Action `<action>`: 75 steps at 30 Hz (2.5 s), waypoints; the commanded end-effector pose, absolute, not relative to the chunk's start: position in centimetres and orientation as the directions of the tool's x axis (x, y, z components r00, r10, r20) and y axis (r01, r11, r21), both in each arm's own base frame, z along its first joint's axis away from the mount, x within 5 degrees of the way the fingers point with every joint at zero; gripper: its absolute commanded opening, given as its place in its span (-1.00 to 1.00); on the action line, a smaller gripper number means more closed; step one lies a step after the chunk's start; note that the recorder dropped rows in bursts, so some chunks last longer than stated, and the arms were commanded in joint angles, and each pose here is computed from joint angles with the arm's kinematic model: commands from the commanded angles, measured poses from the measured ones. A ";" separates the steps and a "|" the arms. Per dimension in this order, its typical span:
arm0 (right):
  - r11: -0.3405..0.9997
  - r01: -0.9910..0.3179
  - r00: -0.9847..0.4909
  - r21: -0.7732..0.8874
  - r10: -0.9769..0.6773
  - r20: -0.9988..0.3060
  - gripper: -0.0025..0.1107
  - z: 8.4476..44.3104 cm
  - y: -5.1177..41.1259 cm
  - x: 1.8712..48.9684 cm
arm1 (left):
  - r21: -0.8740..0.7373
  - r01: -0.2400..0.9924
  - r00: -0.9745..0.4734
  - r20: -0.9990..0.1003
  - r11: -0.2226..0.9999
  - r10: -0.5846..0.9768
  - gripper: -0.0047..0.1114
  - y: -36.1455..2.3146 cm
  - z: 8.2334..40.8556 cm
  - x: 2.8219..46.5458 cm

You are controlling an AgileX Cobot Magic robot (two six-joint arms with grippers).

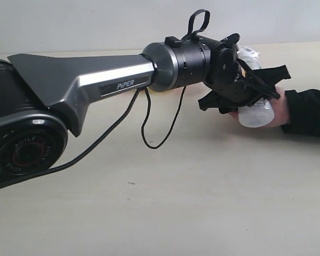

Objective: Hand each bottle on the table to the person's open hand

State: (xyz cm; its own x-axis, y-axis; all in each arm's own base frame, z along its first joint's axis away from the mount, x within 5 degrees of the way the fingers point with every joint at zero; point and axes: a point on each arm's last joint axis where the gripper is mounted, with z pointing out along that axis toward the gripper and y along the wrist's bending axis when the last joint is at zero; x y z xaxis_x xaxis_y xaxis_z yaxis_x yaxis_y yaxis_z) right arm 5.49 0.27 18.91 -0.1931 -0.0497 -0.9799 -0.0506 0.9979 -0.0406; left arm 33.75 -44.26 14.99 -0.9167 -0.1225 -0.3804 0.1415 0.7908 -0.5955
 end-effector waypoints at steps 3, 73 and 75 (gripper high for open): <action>0.998 -0.045 -0.184 -0.041 -0.049 -0.982 -0.96 18.8 0.2 5.5 | -0.605 0.128 -0.921 -0.367 0.786 -0.132 0.10 -44.3 15.3 33.8; 0.998 -0.046 -0.193 -0.041 -0.049 -0.980 -0.96 18.8 0.2 5.5 | -0.112 0.729 -0.640 -0.461 0.675 0.615 -0.92 -33.8 34.6 26.8; 0.998 -0.046 -0.193 -0.041 -0.049 -0.980 -0.96 18.8 0.2 5.5 | -0.075 0.731 -0.638 -0.428 0.678 0.641 -0.92 -32.5 34.1 26.1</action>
